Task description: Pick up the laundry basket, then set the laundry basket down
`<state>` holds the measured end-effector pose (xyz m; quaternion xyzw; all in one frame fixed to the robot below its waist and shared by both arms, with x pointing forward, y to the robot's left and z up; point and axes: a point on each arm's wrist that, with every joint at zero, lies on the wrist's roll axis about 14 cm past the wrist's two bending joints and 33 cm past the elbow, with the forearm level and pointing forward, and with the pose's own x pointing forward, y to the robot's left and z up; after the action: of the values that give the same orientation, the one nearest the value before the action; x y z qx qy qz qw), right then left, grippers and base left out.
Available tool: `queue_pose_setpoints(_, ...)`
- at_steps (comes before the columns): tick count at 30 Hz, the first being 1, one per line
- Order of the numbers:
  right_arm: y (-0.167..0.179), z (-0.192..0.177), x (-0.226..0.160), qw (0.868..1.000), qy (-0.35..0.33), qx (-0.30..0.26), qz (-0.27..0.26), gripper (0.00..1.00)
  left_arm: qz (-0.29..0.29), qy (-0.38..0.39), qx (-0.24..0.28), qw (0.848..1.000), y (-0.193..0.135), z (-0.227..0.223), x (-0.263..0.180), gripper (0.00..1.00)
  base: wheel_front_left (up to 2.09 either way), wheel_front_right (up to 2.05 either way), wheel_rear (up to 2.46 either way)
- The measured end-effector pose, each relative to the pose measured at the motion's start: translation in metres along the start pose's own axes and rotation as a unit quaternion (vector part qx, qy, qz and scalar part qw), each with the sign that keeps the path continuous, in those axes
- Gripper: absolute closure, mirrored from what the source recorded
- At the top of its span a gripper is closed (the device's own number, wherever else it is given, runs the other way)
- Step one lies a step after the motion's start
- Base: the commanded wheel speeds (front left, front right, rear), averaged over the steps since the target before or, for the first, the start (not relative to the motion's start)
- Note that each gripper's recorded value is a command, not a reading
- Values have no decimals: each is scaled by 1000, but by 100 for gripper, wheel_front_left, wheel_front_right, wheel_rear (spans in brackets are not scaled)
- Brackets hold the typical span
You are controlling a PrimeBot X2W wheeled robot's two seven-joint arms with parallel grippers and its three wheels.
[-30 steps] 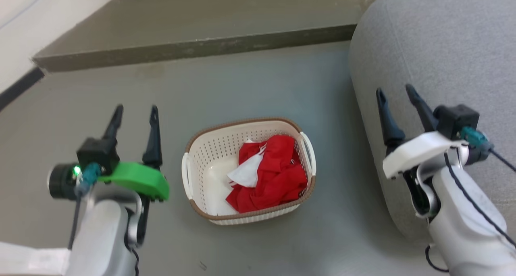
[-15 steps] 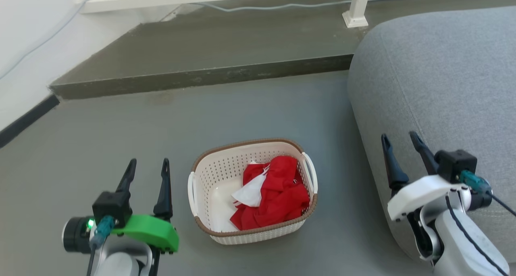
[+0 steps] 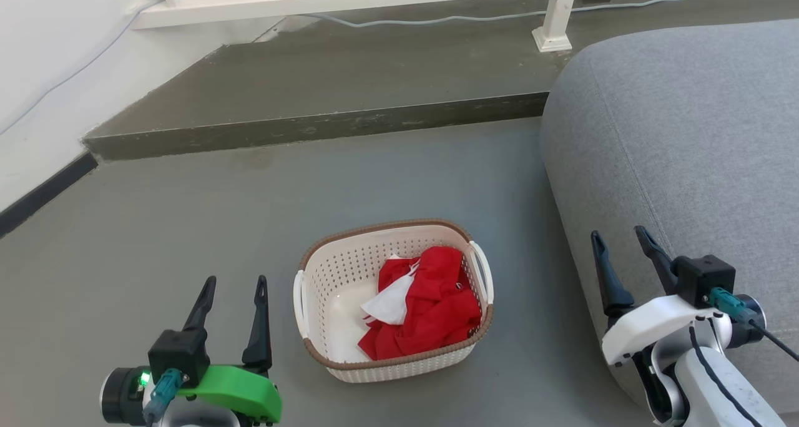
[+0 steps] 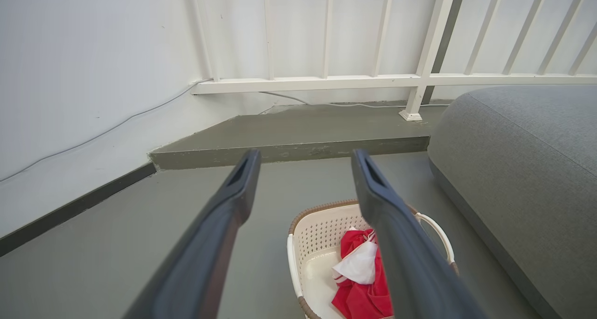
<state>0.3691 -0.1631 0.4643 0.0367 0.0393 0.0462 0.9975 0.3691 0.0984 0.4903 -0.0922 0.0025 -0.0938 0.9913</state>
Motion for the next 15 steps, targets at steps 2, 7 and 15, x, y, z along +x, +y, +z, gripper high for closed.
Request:
queue_pose_setpoints(2, 2, 0, 0, 1000, -1, -2, 3, 0, 0, -3, -2, 1000, 0, 2, -1, 0, 0, 0, 0)
queue_pose_setpoints(7, 4, -2, -3, 1000, 2, 0, 5, 0, 1, 1, 1, 1000, 0, -1, -4, 0, 0, 0, 0)
queue_pose_setpoints(15, 4, -1, -3, 1000, 0, 1, 6, 0, 3, 1, 6, 1000, 1, -2, -6, 0, 0, 0, 0)
